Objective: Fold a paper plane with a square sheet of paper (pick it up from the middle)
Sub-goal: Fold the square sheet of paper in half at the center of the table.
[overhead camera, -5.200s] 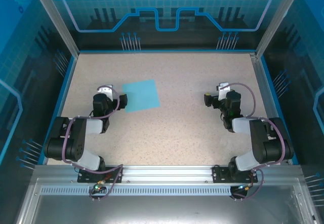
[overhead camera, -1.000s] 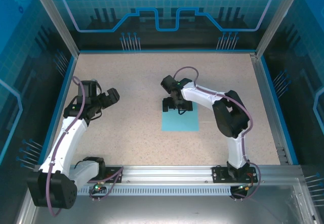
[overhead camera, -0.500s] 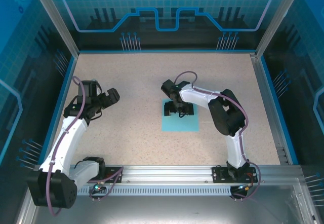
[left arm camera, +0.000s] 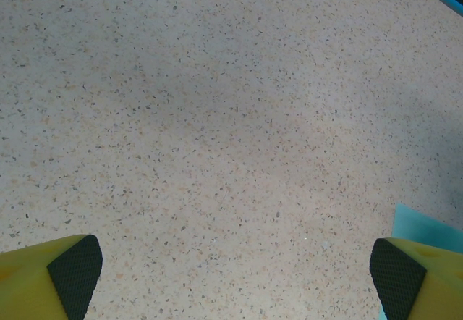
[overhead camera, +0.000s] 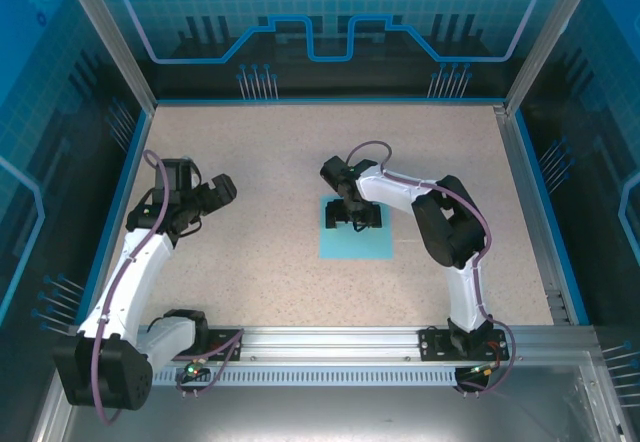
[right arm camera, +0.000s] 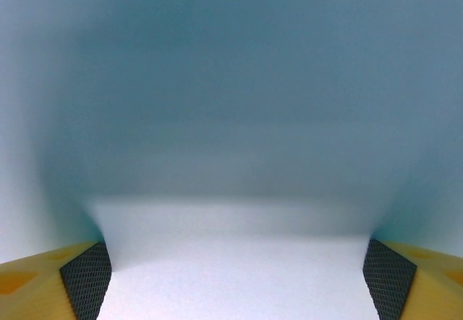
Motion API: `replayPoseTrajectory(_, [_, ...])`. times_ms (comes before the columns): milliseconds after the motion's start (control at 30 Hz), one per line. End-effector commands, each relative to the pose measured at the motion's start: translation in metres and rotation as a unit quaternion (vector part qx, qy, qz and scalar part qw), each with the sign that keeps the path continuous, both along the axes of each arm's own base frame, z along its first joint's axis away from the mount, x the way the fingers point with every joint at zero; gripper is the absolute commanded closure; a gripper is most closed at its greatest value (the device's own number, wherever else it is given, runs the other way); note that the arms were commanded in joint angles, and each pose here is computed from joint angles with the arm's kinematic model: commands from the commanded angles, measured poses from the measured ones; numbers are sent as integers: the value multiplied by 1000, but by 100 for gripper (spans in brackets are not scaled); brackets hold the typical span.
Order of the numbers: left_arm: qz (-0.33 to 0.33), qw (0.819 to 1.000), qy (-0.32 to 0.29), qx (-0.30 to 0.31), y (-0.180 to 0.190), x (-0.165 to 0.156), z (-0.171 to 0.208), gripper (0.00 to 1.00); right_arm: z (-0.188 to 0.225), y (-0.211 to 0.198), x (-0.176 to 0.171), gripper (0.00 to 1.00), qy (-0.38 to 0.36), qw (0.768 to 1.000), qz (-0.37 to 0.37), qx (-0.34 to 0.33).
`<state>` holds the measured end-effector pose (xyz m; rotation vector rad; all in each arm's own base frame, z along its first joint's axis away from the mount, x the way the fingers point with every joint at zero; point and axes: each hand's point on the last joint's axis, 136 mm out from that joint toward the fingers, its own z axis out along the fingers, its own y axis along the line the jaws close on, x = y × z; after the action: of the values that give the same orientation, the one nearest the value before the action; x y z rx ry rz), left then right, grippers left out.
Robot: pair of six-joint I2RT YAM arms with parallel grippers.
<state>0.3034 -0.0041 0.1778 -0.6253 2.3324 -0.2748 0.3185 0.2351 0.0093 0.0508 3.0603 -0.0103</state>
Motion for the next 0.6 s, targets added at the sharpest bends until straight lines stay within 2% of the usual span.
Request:
replayPoseTrajectory(0, [-13, 1000, 19, -7, -6, -5, -7, 1, -56, -21, -30, 8, 74, 997, -5, -38])
replayPoseTrajectory(567, [-14, 1000, 26, -7, -6, -4, -10, 2, -29, -22, -15, 17, 43, 999, -6, -20])
